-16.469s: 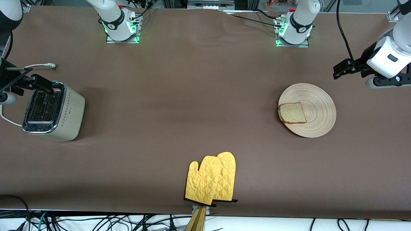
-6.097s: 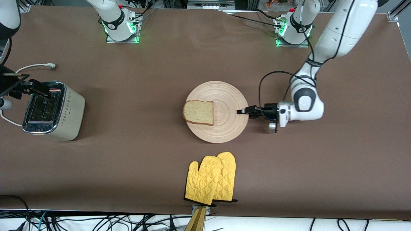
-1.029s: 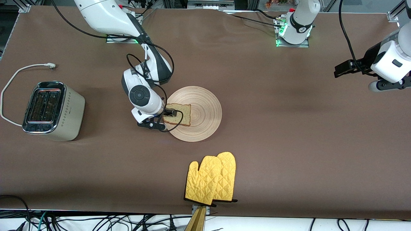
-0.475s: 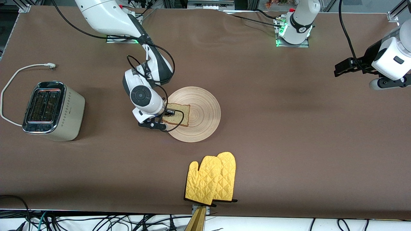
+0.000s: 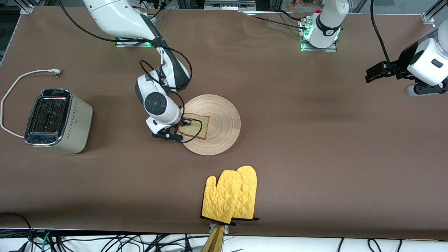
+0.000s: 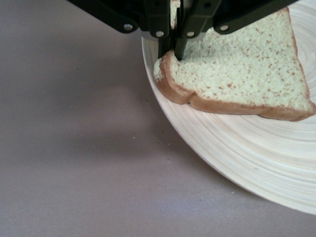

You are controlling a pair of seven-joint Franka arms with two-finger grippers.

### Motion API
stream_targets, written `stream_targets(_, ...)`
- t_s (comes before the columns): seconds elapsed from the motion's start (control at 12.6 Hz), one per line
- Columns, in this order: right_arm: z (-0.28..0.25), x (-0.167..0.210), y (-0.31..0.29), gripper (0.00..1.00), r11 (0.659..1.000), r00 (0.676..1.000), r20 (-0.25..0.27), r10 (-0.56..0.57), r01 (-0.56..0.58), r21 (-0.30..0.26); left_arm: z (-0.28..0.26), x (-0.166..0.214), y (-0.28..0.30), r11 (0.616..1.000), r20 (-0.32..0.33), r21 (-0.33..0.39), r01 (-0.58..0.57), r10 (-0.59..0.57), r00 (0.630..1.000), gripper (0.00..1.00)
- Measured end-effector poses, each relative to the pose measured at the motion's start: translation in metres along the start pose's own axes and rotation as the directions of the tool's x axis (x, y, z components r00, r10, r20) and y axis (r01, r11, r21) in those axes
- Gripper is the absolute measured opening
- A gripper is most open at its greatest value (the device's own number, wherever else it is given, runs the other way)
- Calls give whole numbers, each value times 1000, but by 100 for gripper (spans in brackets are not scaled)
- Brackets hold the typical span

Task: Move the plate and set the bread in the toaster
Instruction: 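Lift the bread and carry it above the toaster with the right gripper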

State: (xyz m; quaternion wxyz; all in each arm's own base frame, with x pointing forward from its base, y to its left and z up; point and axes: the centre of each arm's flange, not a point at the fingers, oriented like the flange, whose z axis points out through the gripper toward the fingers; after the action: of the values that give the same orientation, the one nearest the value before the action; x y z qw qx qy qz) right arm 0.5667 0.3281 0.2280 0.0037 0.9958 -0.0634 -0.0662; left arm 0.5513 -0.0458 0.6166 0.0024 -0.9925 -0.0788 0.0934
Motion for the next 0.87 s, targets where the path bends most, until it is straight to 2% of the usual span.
stream_targets(0.24, -13, 7, -1, 6, 1000, 1000, -25, 4, -3, 12, 0, 0, 0, 1000, 1, 0, 0, 0, 1000, 100)
stream_targets(0.48, -52, 24, 17, 5, 999, 997, -65, 32, -31, 20, 1, 0, 0, 1000, 2, 0, 0, 0, 1000, 100)
stream_targets(0.55, -73, 32, 32, 5, 999, 997, -53, 47, -47, 0, 1, 1, 0, 1000, 3, 0, 0, 0, 1000, 100)
stream_targets(0.87, -195, 66, 131, 5, 991, 996, 47, 78, -73, -110, 2, 1, 1, 1000, 7, -10, -2, 2, 1000, 100)
